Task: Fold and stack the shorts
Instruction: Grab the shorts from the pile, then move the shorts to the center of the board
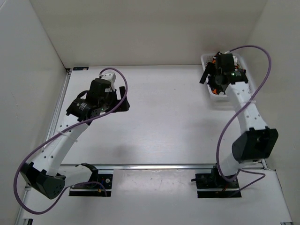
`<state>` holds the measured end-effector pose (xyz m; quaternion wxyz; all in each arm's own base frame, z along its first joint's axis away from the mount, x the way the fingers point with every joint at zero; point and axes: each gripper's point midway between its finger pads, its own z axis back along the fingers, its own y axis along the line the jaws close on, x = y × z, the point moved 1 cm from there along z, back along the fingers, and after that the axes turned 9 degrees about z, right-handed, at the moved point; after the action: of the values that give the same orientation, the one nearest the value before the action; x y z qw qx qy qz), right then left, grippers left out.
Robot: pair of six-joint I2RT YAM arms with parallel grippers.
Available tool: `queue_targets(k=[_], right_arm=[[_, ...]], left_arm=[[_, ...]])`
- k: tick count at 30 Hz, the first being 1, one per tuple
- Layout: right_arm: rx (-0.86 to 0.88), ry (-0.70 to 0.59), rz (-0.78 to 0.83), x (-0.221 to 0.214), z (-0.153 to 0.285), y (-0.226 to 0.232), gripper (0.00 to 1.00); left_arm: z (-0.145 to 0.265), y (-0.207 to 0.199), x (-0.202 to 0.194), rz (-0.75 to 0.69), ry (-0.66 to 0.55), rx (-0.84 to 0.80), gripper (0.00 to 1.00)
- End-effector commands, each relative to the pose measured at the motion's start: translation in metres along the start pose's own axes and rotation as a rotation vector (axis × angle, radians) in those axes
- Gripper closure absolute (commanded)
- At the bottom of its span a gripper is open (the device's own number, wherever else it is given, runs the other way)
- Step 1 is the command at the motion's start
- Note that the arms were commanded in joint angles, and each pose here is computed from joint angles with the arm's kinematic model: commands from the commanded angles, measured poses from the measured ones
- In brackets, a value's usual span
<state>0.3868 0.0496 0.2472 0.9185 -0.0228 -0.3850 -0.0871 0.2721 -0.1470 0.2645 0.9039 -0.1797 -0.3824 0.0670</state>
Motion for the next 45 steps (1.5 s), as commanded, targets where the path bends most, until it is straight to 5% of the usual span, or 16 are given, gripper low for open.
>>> queue_targets(k=[1,9,13,17,18,20,28,33,38,42,45], right_arm=[[-0.009,0.048,-0.061,0.02,-0.037,-0.016,0.01],[-0.138,0.02,-0.264,0.086,-0.144,-0.061,0.01],[-0.207,0.039,-0.3,0.086,-0.202,-0.076,0.03],[-0.228,-0.014,-0.326,0.103,-0.208,-0.086,0.35],[-0.234,-0.025,-0.327,0.105,-0.208,-0.088,0.68],[-0.234,-0.102,-0.339,0.127,-0.183,-0.09,1.0],[0.181,-0.42,-0.167,0.211,0.012,-0.002,1.0],[0.499,-0.607,-0.011,0.221,0.146,0.065,1.0],[0.696,-0.556,0.089,0.17,0.198,0.114,1.0],[0.765,-0.351,0.179,0.076,0.18,0.149,1.0],[0.727,-0.15,0.163,0.018,0.121,0.155,0.35]], left_arm=[[0.0,-0.01,0.002,-0.04,0.035,-0.038,0.0],[-0.018,-0.001,0.018,-0.078,0.004,0.062,0.0],[-0.031,0.005,0.018,-0.083,0.019,0.118,0.0],[-0.029,0.004,0.022,-0.044,-0.001,0.129,0.0],[-0.029,0.004,0.022,-0.044,-0.001,0.129,0.0],[-0.029,0.005,0.023,-0.044,-0.006,0.136,0.0],[-0.017,0.001,0.023,0.041,0.026,0.046,0.0],[-0.006,0.039,0.025,0.256,0.023,0.137,0.0],[0.002,0.048,0.03,0.346,0.014,0.112,0.0],[0.012,0.059,0.046,0.34,-0.027,0.131,0.0],[0.011,0.056,0.045,0.322,-0.005,0.115,0.0]])
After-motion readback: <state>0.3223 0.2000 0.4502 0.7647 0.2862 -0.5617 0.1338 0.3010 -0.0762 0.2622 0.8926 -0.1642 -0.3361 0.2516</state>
